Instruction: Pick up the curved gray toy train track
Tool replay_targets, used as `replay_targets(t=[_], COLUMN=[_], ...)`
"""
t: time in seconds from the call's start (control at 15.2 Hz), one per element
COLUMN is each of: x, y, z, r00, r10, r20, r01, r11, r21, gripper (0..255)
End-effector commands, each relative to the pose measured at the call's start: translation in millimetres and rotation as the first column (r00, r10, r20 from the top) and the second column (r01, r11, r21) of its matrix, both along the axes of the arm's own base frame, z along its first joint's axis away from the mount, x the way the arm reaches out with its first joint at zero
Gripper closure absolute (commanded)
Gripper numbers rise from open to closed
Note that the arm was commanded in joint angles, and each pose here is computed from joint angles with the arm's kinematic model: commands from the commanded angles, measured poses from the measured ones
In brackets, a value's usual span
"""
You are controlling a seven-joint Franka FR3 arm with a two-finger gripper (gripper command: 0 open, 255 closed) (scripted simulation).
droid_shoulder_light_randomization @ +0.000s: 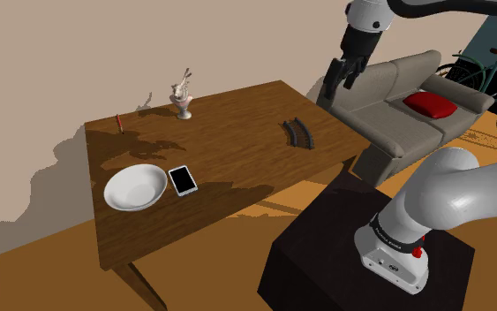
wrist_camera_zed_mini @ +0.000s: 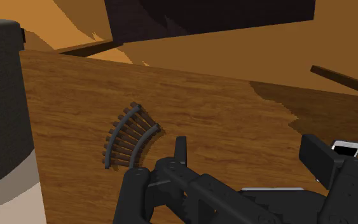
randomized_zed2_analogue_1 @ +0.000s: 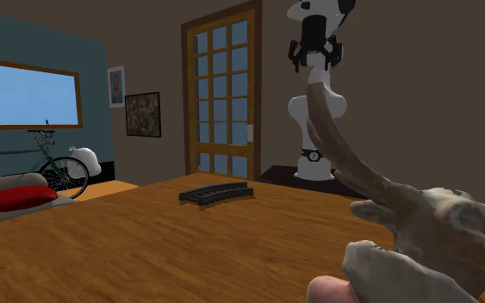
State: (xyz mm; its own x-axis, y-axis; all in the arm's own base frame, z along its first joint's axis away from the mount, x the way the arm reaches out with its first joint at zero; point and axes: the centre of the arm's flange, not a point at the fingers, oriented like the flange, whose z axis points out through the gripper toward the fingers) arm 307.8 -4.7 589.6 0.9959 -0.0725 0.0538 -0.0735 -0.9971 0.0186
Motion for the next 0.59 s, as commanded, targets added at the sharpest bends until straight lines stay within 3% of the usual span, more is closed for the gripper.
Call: replay_targets(t=[0.0,0.53], x=[0,61], y=[0,-42], z=[0,-74], r00=[1.000,0.997], r10=[0.000,-0.075], r20=[0.000,0.007], r01=[0.000,0.075], r11=[1.000,0.997], r21=[0.000,-0.010], gripper=[0,0])
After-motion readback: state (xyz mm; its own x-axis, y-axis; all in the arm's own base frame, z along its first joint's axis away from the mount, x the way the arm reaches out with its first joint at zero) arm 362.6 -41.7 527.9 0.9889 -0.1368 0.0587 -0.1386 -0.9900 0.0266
